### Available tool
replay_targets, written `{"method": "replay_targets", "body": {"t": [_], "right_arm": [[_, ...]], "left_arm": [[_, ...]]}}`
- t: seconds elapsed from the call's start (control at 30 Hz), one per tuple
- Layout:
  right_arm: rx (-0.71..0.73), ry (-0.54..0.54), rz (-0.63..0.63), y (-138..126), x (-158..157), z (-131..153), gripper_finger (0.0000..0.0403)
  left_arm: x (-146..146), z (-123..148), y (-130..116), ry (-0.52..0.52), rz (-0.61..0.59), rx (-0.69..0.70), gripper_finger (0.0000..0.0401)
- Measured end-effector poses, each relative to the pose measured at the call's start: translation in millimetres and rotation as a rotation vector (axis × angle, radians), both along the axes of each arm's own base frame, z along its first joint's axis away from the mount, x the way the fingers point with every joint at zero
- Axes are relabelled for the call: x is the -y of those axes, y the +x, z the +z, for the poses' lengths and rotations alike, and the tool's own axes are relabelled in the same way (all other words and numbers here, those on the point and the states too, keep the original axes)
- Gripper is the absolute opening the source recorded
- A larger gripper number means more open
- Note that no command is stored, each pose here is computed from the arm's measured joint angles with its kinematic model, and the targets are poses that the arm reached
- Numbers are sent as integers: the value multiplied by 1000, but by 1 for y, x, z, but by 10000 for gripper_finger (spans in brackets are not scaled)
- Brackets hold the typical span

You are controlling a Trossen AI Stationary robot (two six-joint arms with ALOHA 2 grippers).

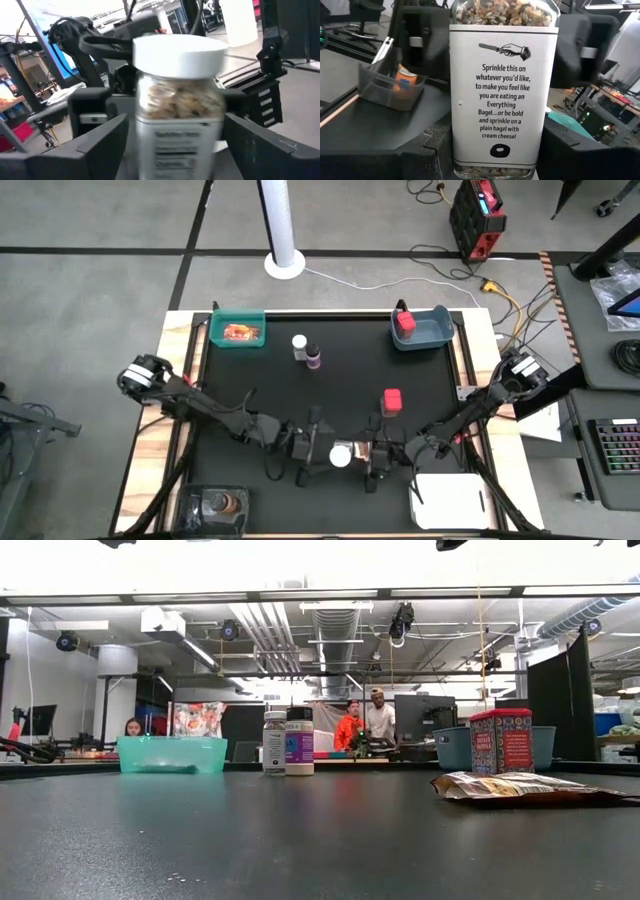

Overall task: Sort spices by type
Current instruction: Put the bottom white seasoning bottle into the white bin

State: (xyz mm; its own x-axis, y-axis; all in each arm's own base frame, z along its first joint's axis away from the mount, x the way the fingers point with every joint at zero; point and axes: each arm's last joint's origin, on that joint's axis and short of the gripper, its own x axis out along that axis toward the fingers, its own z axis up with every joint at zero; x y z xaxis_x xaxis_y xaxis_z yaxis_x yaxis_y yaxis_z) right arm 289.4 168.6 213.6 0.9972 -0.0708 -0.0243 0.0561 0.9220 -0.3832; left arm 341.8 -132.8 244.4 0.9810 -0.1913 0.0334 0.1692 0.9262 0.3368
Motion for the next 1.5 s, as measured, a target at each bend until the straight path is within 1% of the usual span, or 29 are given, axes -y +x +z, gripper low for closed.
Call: {"method": "replay_targets", "body": {"t": [0.1, 0.17, 0.23, 0.4, 0.5, 0.53, 0.6, 0.67, 0.73, 0.8, 0.87, 0.93, 1.03, 1.1, 1.3, 1.37, 1.5], "right_arm": [[-2, -1, 5, 0, 0, 0, 187], [-3, -2, 4, 0, 0, -1, 187], [-5, -4, 4, 0, 0, -1, 187], [-4, -1, -11, 0, 0, -1, 187], [-5, 12, -14, 0, 1, -1, 191], [-6, 19, -14, 1, 1, -1, 204], [-3, 55, -13, 1, 2, -1, 243], [-5, 81, -48, 1, 3, -1, 283], [-23, 91, -109, -1, 5, -1, 315], [-49, 89, -163, -5, 7, 0, 337], [-79, 99, -204, -8, 9, 3, 351], [-119, 110, -219, -11, 11, 10, 356], [-176, 139, -244, -13, 13, 26, 356], [-221, 141, -260, -14, 13, 37, 353], [-329, 160, -277, -8, 10, 71, 349], [-353, 161, -282, -4, 8, 77, 350], [-356, 154, -273, 3, 5, 84, 354]], "left_arm": [[0, -2, 3, 9, -20, 0, 301], [1, -1, 2, 6, -25, 8, 288], [1, 0, 2, 4, -24, 18, 265], [0, -1, 2, 10, -15, 9, 181], [0, -1, 2, 7, -14, 7, 179], [0, -2, 2, 6, -15, 2, 179], [0, -3, 2, 16, -9, -9, 179], [-1, -6, 2, 30, 37, -30, 179], [-3, -8, 1, 54, 101, -64, 179], [-4, -9, 0, 71, 165, -97, 179], [-5, -9, -2, 84, 213, -124, 179], [-6, -11, -4, 94, 257, -158, 179], [-8, -17, -5, 122, 310, -209, 179], [-9, -19, -6, 126, 323, -230, 179], [-11, -20, -6, 129, 370, -234, 179], [-11, -20, -6, 135, 376, -234, 179], [-12, -19, -6, 135, 381, -232, 179]]}}
